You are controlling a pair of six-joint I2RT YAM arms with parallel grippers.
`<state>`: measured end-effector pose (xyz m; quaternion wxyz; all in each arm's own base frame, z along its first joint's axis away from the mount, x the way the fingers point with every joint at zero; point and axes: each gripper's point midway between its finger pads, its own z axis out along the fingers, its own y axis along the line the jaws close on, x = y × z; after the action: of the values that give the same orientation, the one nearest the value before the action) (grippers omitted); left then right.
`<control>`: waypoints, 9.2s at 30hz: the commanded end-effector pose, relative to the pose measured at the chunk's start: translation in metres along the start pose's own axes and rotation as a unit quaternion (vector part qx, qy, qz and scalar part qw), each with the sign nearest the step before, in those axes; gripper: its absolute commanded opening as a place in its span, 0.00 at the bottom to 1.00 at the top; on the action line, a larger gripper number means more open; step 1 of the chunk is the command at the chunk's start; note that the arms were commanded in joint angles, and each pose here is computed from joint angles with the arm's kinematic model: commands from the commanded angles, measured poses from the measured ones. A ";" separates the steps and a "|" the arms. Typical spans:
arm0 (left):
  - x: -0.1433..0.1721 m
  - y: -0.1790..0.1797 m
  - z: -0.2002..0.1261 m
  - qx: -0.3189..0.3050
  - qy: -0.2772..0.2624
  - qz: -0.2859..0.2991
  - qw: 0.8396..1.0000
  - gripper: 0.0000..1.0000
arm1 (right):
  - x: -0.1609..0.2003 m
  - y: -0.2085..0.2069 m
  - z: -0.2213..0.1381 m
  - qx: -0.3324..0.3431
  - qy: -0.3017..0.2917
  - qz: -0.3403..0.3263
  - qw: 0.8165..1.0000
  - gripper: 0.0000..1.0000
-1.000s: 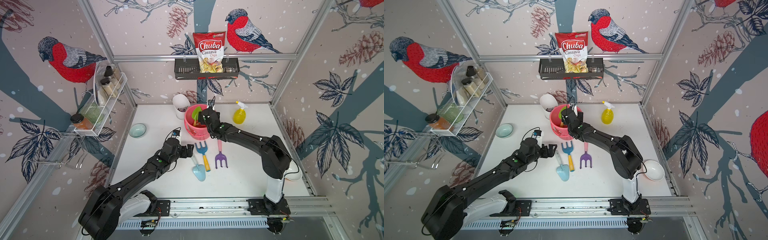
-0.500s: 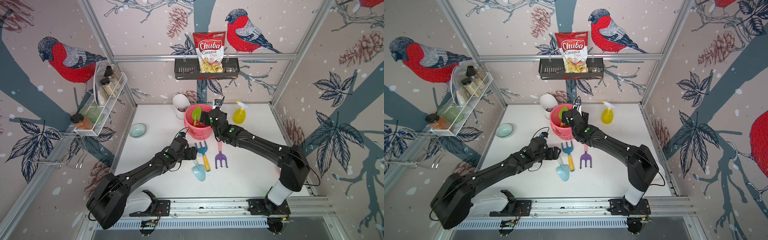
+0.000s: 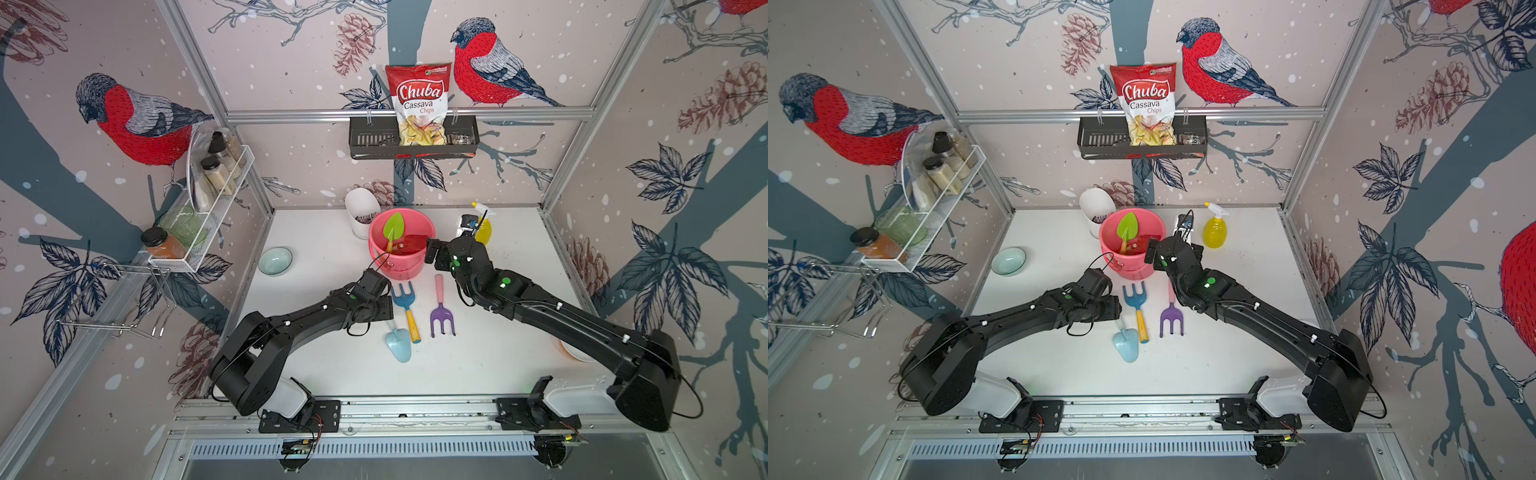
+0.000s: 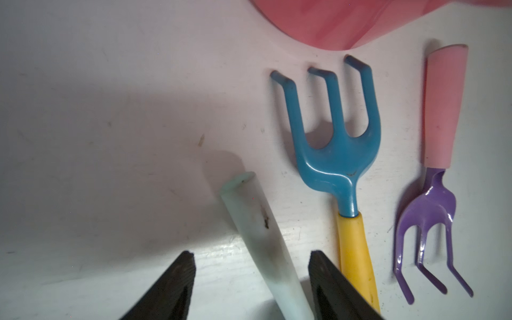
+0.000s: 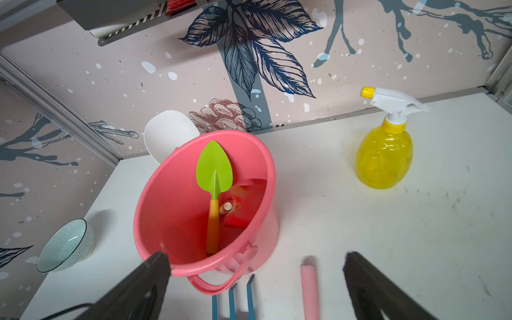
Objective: Organize the gardening tools
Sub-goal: Pick up the gardening tool from the center of the board, then place the gardening tool in the container, then pick up the gardening tool from the center of the board.
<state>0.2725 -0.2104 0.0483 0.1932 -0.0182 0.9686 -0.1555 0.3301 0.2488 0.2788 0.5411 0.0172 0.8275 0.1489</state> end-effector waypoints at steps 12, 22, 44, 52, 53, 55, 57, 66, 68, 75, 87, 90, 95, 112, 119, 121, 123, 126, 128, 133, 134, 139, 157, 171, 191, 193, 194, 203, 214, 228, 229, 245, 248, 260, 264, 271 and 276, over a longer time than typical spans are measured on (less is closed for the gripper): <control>0.008 0.004 0.022 -0.028 0.039 -0.018 0.999 0.62 | 0.009 -0.038 -0.022 0.024 -0.005 0.029 0.999 1.00; 0.015 0.009 0.032 -0.038 0.055 -0.023 0.997 0.16 | 0.012 -0.048 -0.024 0.028 -0.003 0.039 0.999 1.00; -0.102 -0.050 -0.151 0.241 -0.263 -0.232 0.905 0.00 | 0.046 -0.002 -0.075 -0.220 0.032 0.006 0.975 1.00; -0.136 -0.062 -0.203 0.359 -0.317 -0.316 0.819 0.00 | 0.060 0.030 -0.111 -0.355 0.058 -0.017 0.933 1.00; -0.138 -0.063 -0.208 0.372 -0.320 -0.326 0.808 0.00 | 0.064 0.034 -0.114 -0.371 0.063 -0.017 0.926 1.00; -0.140 -0.063 -0.215 0.388 -0.322 -0.341 0.793 0.00 | 0.069 0.040 -0.116 -0.392 0.072 -0.017 0.917 1.00; -0.142 -0.063 -0.221 0.396 -0.324 -0.349 0.785 0.00 | 0.071 0.044 -0.115 -0.400 0.075 -0.018 0.913 1.00; -0.139 -0.060 -0.228 0.406 -0.322 -0.365 0.774 0.00 | 0.066 0.081 -0.116 -0.444 0.068 -0.053 0.892 0.99; -0.138 -0.060 -0.227 0.409 -0.319 -0.366 0.773 0.00 | 0.067 0.088 -0.113 -0.445 0.069 -0.063 0.891 0.97; -0.137 -0.062 -0.228 0.420 -0.316 -0.369 0.766 0.00 | 0.069 0.105 -0.106 -0.447 0.070 -0.081 0.888 0.82; -0.135 -0.063 -0.223 0.420 -0.306 -0.367 0.771 0.00 | 0.069 0.118 -0.097 -0.456 0.070 -0.086 0.883 0.39; -0.134 -0.062 -0.223 0.419 -0.307 -0.368 0.771 0.00 | 0.068 0.119 -0.097 -0.459 0.068 -0.084 0.882 0.32; -0.134 -0.063 -0.222 0.420 -0.306 -0.367 0.772 0.00 | 0.070 0.120 -0.097 -0.459 0.076 -0.082 0.881 0.05; -0.122 -0.056 -0.234 0.266 -0.416 -0.049 0.868 0.78 | 0.035 0.067 -0.119 -0.399 0.149 -0.048 0.904 0.00; -0.110 -0.070 -0.241 0.175 -0.458 0.203 0.848 0.93 | 0.030 0.071 -0.146 -0.426 0.244 -0.006 0.871 0.00; -0.101 -0.080 -0.243 0.161 -0.463 0.270 0.829 0.92 | 0.029 0.074 -0.152 -0.432 0.265 0.004 0.862 0.00; -0.093 -0.086 -0.240 0.139 -0.458 0.332 0.812 0.92 | 0.028 0.075 -0.158 -0.432 0.281 0.010 0.857 0.00; -0.079 -0.089 -0.230 0.107 -0.446 0.416 0.785 0.92 | 0.025 0.075 -0.169 -0.436 0.295 0.019 0.850 0.00; -0.071 -0.087 -0.226 0.085 -0.447 0.456 0.765 0.92 | 0.023 0.077 -0.178 -0.447 0.304 0.027 0.841 0.00; -0.062 -0.078 -0.227 0.050 -0.467 0.511 0.720 0.92 | 0.027 0.077 -0.194 -0.463 0.332 0.045 0.820 0.00; -0.060 -0.078 -0.227 0.048 -0.469 0.518 0.714 0.91 | 0.030 0.078 -0.196 -0.466 0.338 0.046 0.816 0.00; -0.049 -0.090 -0.229 0.072 -0.472 0.554 0.682 0.80 | 0.037 0.083 -0.203 -0.480 0.356 0.051 0.801 0.00; -0.033 -0.127 -0.240 0.139 -0.477 0.585 0.641 0.42 | 0.028 0.097 -0.200 -0.508 0.346 0.054 0.787 0.00; -0.036 -0.133 -0.250 0.161 -0.499 0.559 0.642 0.00 | 0.020 0.096 -0.196 -0.516 0.323 0.061 0.791 0.72; -0.132 -0.113 -0.259 0.191 -0.624 0.338 0.678 0.00 | -0.026 0.025 -0.155 -0.409 0.150 0.115 0.893 1.00; -0.145 -0.116 -0.257 0.205 -0.632 0.325 0.673 0.00 | -0.021 0.021 -0.152 -0.403 0.148 0.118 0.895 1.00; -0.153 -0.116 -0.254 0.211 -0.635 0.315 0.673 0.00 | -0.018 0.019 -0.150 -0.400 0.148 0.120 0.897 1.00; -0.199 -0.120 -0.202 0.243 -0.623 0.288 0.685 0.00 | -0.010 0.009 -0.148 -0.382 0.140 0.125 0.905 1.00; -0.210 -0.109 -0.139 0.236 -0.595 0.274 0.718 0.00 | -0.003 0.001 -0.144 -0.368 0.139 0.131 0.910 1.00; -0.209 -0.104 -0.116 0.220 -0.581 0.280 0.732 0.00 | 0.005 -0.005 -0.137 -0.357 0.140 0.138 0.913 1.00; -0.209 -0.104 -0.115 0.220 -0.581 0.280 0.733 0.00 | 0.006 -0.006 -0.136 -0.356 0.141 0.139 0.913 1.00; -0.215 -0.103 -0.126 0.219 -0.598 0.260 0.726 0.52 | 0.010 -0.013 -0.129 -0.340 0.144 0.143 0.918 1.00; -0.214 -0.105 -0.132 0.220 -0.602 0.261 0.722 0.56 | 0.011 -0.016 -0.126 -0.335 0.144 0.146 0.920 1.00; -0.211 -0.103 -0.149 0.218 -0.616 0.258 0.711 0.79 | 0.018 -0.023 -0.116 -0.318 0.147 0.151 0.924 1.00; -0.204 -0.109 -0.165 0.220 -0.617 0.263 0.708 0.87 | 0.037 -0.041 -0.093 -0.259 0.172 0.147 0.939 1.00; -0.181 -0.113 -0.175 0.173 -0.572 0.264 0.757 0.98 | 0.079 -0.072 -0.042 -0.150 0.239 0.131 0.950 1.00; -0.152 -0.097 -0.176 0.167 -0.530 0.237 0.797 0.98 | 0.113 -0.092 -0.008 -0.065 0.288 0.098 0.950 1.00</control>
<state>0.3448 -0.2471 0.3167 0.7431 0.1853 0.5936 -0.2472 0.2796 0.1905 0.1753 0.2619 0.0218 0.9117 0.3159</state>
